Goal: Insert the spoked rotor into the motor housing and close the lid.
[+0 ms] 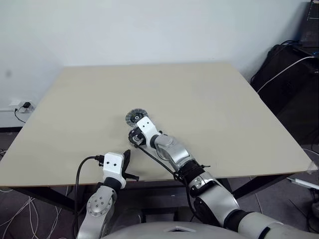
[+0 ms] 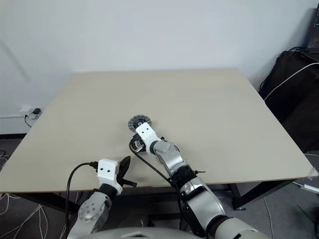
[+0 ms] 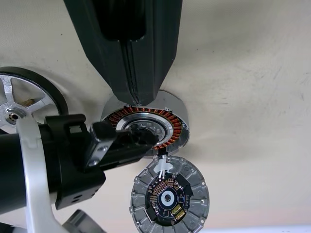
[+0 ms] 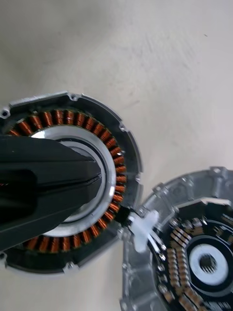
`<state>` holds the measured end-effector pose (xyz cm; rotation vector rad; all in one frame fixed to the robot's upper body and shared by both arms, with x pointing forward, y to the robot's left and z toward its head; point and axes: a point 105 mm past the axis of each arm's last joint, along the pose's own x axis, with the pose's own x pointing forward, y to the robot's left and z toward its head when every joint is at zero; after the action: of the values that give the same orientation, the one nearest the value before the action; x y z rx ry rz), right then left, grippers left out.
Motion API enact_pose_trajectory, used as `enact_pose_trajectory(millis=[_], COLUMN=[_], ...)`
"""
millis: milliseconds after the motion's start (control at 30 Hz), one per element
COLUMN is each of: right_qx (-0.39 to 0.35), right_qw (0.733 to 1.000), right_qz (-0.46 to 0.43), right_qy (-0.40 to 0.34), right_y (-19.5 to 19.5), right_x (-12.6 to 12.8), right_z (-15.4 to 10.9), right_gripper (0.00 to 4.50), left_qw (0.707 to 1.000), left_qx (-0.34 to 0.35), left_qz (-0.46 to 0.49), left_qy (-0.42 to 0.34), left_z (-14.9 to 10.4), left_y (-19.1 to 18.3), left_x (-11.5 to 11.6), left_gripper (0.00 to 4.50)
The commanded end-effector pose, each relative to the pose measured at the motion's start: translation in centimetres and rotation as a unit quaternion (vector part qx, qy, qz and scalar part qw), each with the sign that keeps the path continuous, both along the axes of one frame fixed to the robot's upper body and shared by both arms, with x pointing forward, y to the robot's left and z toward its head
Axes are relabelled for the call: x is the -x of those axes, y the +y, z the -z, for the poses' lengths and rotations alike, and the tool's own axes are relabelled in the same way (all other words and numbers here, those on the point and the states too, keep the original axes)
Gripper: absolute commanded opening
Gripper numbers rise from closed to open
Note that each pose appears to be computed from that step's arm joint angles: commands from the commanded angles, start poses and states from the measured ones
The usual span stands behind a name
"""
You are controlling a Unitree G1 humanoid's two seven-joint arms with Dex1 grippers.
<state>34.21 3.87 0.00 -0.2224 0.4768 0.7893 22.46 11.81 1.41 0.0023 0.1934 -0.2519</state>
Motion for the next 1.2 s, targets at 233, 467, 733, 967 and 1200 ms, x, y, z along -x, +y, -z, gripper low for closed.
enact_pose_trajectory(millis=[233,467,733,967,1200], right_qx=[-0.008,-0.07,-0.085,-0.052,0.009], right_qw=[1.0,0.997,0.995,0.998,1.0], right_qz=[-0.007,-0.003,0.011,-0.012,-0.022], right_qy=[0.013,-0.026,-0.053,-0.032,0.005], right_y=[0.6,0.7,0.6,1.1,1.0], right_x=[0.3,-0.4,-1.0,0.0,0.7], right_z=[0.0,-3.2,-4.8,-2.7,0.3], right_gripper=[0.03,0.03,0.03,0.03,0.03], left_qw=[1.0,1.0,1.0,1.0,1.0], left_qx=[0.004,0.004,0.005,0.004,0.005], left_qz=[-0.002,0.0,0.005,0.003,-0.001], left_qy=[-0.025,-0.025,-0.026,-0.027,-0.028], left_z=[-1.1,-1.0,-1.0,-1.1,-1.1], left_y=[-0.2,-0.2,-0.3,-0.2,-0.1], left_x=[-0.3,-0.4,-0.6,-0.6,-0.6], left_gripper=[0.0,0.0,0.0,0.0,0.0])
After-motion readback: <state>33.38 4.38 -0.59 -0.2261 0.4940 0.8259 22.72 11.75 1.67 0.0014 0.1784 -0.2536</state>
